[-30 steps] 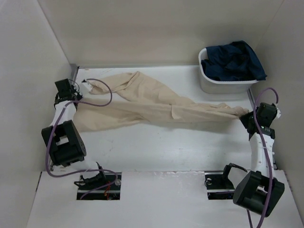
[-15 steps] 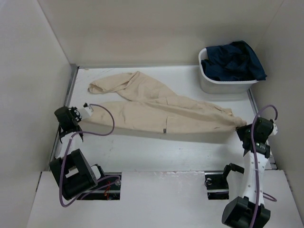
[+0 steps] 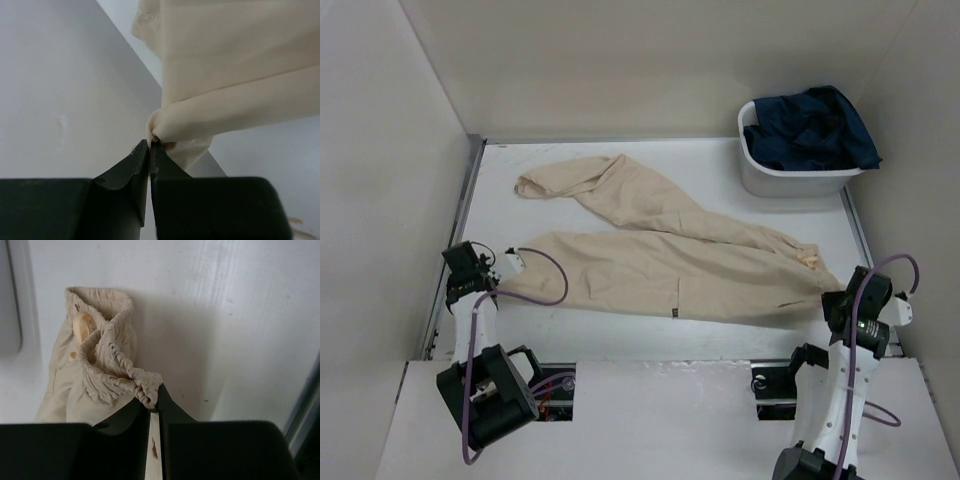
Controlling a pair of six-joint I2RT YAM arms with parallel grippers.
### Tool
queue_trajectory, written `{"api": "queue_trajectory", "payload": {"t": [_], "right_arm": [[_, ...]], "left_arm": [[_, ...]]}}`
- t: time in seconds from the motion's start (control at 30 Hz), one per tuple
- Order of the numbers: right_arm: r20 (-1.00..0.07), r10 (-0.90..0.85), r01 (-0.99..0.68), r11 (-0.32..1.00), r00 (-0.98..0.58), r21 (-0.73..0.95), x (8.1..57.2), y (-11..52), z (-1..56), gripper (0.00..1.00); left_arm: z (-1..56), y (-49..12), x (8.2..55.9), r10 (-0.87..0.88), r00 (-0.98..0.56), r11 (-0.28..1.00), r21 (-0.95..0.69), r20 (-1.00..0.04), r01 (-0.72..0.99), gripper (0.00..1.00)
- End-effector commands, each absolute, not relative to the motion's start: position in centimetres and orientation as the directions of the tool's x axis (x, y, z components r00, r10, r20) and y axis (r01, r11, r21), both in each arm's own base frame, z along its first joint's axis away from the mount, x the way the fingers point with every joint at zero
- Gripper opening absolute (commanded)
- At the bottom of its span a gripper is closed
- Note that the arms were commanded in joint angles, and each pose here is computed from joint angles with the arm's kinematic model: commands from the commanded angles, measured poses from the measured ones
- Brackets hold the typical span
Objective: Fold and stack the trousers
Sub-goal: Flatten the trousers out
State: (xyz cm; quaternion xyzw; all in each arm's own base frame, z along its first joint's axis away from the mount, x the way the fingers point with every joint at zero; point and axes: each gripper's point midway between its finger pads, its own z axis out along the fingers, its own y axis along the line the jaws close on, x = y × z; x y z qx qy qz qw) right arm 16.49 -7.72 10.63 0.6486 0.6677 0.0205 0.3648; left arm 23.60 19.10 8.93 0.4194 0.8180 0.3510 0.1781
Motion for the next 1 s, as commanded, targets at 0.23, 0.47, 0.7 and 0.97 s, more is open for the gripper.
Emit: {"api": "queue_trajectory", "payload": {"t": [0.23, 0.47, 0.7, 0.97], "right_arm": [[-0.543, 0.791, 0.827, 0.085, 0.284, 0.556, 13.1, -9.0, 15.8, 0.68], [-0.676, 0.687, 0.734, 0.31, 0.267, 0.605, 15.7, -10.1, 24.6, 0.64], [-0.739, 0.667, 0.519, 0.667, -0.095, 0.534, 25.6, -2.7, 24.0, 0.67], [-0.816, 0.466, 0.313, 0.875, -0.341, 0.369, 30.7, 6.4, 20.6, 0.7]], "left_arm": [[9.2, 18.4, 19.4, 0.792, -0.604, 0.441, 0.599, 0.091, 0.669, 0.07], [10.6, 18.7, 17.3, 0.79, -0.593, 0.446, 0.52, 0.153, 0.729, 0.14], [19.7, 8.9, 15.4, 0.876, -0.434, 0.48, 0.285, -0.209, 0.83, 0.28], [17.7, 9.3, 18.3, 0.653, -0.632, 0.718, 0.075, -0.417, 0.692, 0.44]]}}
